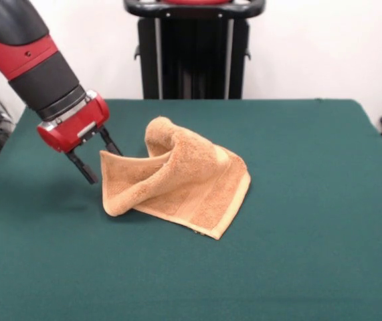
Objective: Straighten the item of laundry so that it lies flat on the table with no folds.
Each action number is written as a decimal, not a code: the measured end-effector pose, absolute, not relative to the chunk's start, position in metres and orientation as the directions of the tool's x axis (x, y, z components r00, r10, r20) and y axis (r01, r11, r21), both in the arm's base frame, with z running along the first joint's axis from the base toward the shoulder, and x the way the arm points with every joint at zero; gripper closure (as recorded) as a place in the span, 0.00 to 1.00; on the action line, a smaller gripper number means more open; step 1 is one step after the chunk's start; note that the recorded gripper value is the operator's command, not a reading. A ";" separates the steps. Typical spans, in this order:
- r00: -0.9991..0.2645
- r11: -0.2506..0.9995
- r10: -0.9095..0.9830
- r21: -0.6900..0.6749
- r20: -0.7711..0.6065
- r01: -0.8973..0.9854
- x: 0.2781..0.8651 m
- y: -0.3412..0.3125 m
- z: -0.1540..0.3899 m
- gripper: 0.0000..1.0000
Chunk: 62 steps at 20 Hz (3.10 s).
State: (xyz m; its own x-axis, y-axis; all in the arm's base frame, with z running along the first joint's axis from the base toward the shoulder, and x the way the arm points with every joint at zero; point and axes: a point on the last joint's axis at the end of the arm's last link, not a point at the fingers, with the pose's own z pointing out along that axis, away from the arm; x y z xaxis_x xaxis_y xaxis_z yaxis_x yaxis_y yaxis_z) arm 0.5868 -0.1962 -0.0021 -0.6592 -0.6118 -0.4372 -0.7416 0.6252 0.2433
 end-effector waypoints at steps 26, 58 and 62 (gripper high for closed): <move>-0.635 0.648 -0.588 0.179 -0.501 -0.740 0.604 -0.194 0.010 0.00; -0.629 0.612 -0.576 0.235 -0.522 -0.755 0.599 -0.170 -0.002 1.00; -0.595 0.552 -0.686 0.232 -0.418 -0.801 0.597 -0.153 0.002 1.00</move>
State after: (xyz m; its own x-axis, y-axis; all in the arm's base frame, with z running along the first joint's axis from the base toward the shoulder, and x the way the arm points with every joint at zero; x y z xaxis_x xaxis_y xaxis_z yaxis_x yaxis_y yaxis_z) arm 0.5966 -0.1531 0.0021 -0.5948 -0.6865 -0.4183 -0.8007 0.5522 0.2323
